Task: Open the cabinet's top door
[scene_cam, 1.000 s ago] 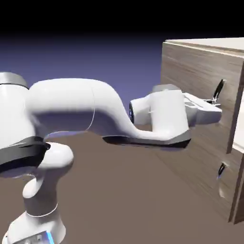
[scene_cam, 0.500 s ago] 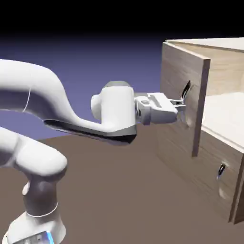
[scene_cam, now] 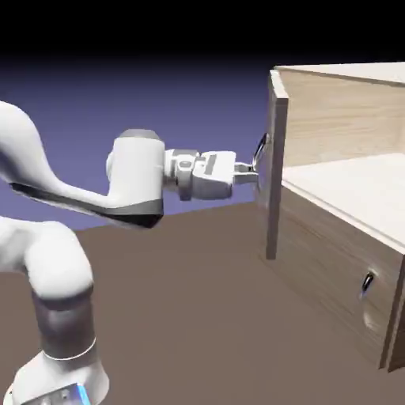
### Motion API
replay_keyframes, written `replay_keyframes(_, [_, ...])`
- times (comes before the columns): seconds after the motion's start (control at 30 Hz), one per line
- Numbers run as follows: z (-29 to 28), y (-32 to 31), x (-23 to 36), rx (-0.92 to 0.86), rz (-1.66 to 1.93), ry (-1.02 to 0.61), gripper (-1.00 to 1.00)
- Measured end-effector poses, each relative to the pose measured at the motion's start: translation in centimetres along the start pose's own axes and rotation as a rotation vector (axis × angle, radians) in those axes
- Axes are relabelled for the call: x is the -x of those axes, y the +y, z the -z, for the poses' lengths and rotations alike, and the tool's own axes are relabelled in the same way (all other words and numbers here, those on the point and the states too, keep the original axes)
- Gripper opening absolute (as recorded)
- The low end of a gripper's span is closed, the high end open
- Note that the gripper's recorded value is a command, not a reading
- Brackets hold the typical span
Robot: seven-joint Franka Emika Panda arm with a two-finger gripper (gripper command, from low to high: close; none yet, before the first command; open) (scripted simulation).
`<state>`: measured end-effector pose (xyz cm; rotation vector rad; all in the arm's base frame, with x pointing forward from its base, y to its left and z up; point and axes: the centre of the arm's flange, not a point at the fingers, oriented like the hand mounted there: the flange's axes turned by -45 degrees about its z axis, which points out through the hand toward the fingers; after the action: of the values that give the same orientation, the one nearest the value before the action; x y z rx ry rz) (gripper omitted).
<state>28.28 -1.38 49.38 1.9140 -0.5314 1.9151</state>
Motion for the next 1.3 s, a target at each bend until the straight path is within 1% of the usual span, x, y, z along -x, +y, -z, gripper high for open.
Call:
replay_keyframes(0.47, [7.9, -3.0, 0.0, 0.159, 0.0, 0.0, -1.0])
replay_keyframes(0.77, [13.7, -6.2, 0.0, 0.284, -0.001, 0.0, -1.0])
replay_keyframes(1.0, [18.9, -10.0, 0.0, 0.407, -0.001, -0.001, -1.0])
replay_keyframes(1.3, [25.9, -16.9, -0.1, 0.593, -0.001, -0.001, -1.0])
